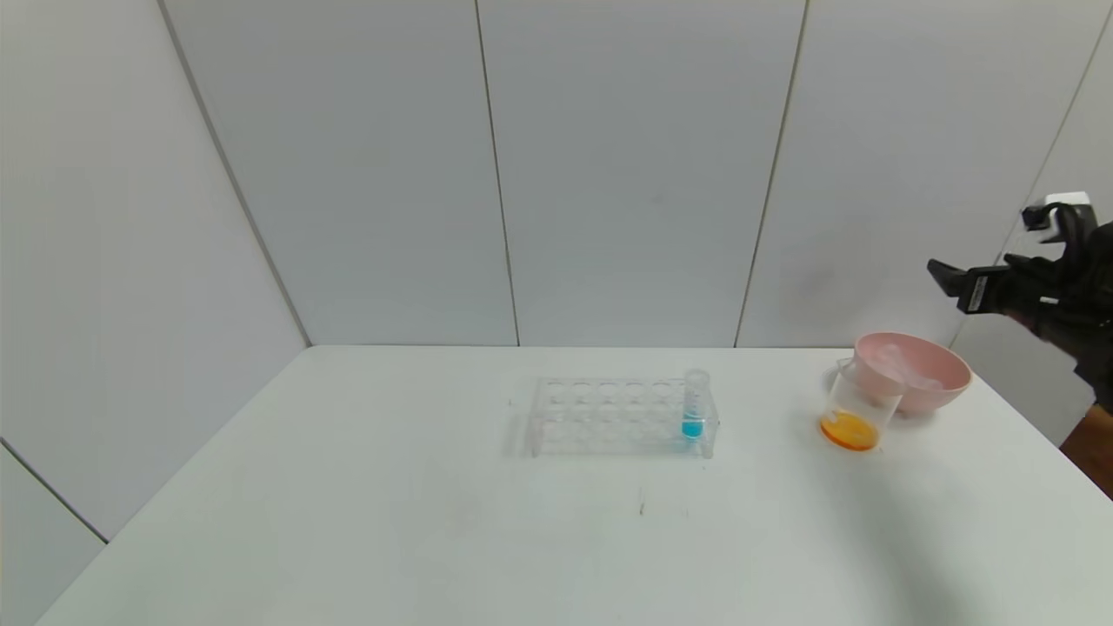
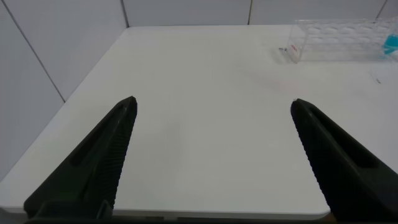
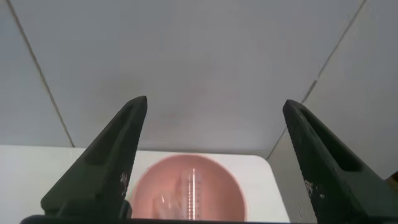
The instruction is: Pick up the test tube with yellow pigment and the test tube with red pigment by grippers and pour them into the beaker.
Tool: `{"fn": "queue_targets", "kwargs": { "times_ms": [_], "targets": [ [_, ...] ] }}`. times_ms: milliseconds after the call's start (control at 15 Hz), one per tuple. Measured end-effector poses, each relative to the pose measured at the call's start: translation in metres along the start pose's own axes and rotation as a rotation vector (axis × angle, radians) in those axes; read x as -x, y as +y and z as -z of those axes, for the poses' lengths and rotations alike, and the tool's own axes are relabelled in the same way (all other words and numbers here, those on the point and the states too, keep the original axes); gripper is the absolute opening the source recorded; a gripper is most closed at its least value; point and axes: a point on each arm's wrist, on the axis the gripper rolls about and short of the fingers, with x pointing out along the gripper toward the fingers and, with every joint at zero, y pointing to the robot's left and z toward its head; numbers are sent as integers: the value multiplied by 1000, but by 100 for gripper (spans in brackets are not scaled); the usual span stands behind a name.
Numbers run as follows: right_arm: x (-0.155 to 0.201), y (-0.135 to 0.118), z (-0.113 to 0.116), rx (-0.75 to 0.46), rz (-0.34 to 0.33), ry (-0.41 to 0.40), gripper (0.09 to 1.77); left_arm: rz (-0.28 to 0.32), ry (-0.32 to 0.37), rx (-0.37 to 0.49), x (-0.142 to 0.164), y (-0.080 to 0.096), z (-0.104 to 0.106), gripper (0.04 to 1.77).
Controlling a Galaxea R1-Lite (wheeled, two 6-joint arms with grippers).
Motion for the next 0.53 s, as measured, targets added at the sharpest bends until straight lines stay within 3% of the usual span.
{"fn": "queue_targets", "kwargs": {
  "times_ms": [267, 533],
  "targets": [
    [82, 1, -86, 18, 15, -142, 162, 0, 0, 0, 0, 0, 0, 176],
    [207, 14, -129, -26, 15, -207, 166, 0, 0, 0, 0, 0, 0, 176]
  ]
}}
